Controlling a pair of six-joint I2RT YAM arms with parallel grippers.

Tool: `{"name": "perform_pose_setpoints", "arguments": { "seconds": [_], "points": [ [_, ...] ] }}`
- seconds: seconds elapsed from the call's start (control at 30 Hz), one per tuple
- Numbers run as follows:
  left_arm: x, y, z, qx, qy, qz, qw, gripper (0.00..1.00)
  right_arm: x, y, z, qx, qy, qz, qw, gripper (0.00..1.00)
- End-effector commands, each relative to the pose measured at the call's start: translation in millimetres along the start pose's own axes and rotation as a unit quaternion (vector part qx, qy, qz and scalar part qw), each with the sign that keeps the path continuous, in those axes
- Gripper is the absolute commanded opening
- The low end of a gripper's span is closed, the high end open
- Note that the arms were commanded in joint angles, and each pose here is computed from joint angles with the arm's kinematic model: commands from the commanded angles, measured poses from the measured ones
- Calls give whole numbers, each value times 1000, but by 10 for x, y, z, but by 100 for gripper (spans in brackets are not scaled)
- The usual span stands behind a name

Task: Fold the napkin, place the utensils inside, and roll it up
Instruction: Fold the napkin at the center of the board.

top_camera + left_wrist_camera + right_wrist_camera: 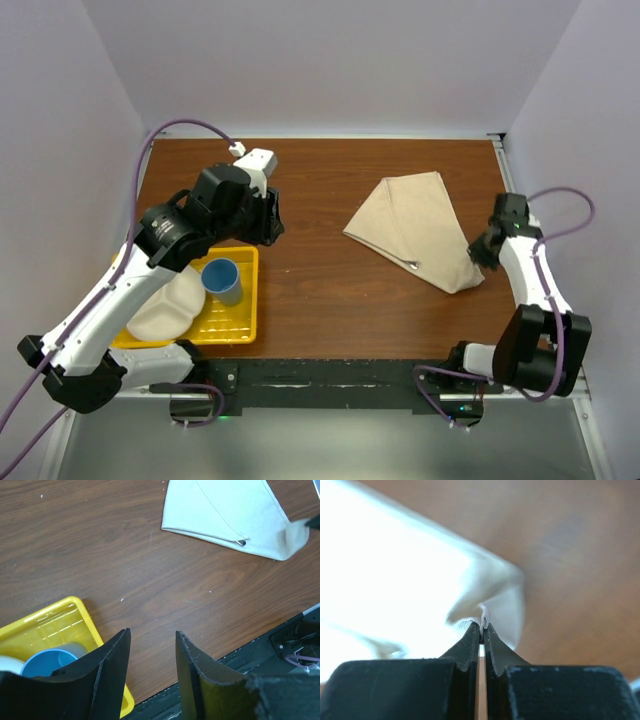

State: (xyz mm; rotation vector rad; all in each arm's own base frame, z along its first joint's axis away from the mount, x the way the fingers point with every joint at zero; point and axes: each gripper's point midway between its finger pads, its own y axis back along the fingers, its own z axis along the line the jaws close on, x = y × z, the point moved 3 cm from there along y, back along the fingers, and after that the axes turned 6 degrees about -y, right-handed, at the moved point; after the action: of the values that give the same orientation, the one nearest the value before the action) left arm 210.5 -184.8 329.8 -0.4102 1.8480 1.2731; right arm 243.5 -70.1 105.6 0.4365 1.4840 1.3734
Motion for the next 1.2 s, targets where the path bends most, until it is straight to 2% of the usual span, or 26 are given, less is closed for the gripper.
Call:
{"name": "perform_pose_setpoints", "arguments": {
  "seconds": [0.0, 0.07, 0.13, 0.23, 0.43, 0.63, 0.83, 1.17],
  "points": [
    [-67, 83, -4, 16, 24, -30, 999, 46, -116, 199, 678, -51, 105, -44, 992, 1],
    [-55, 67, -7, 20, 30, -33, 999, 45, -52, 372, 1059, -80, 171, -62, 980, 1],
    [-41, 45, -23, 27, 35, -33, 998, 45, 130, 417, 1298, -92, 230, -52, 967, 2],
    [-30, 16, -22, 29, 38, -29, 998, 45, 290, 560, 1629, -120, 292, -56, 947, 2],
    [24, 5, -5, 30, 41, -26, 998, 45, 613, 808, 2068, -170, 371, -71, 910, 2],
    [48, -18, 5, 31, 38, -20, 999, 44, 895, 904, 2310, -211, 412, -58, 885, 2],
    [32, -10, 25, 29, 33, -21, 999, 44, 1132, 804, 2498, -230, 449, -37, 863, 3],
    [27, 2, 68, 19, 33, -21, 999, 44, 1304, 603, 2764, -225, 481, -29, 847, 4]
  ]
}}
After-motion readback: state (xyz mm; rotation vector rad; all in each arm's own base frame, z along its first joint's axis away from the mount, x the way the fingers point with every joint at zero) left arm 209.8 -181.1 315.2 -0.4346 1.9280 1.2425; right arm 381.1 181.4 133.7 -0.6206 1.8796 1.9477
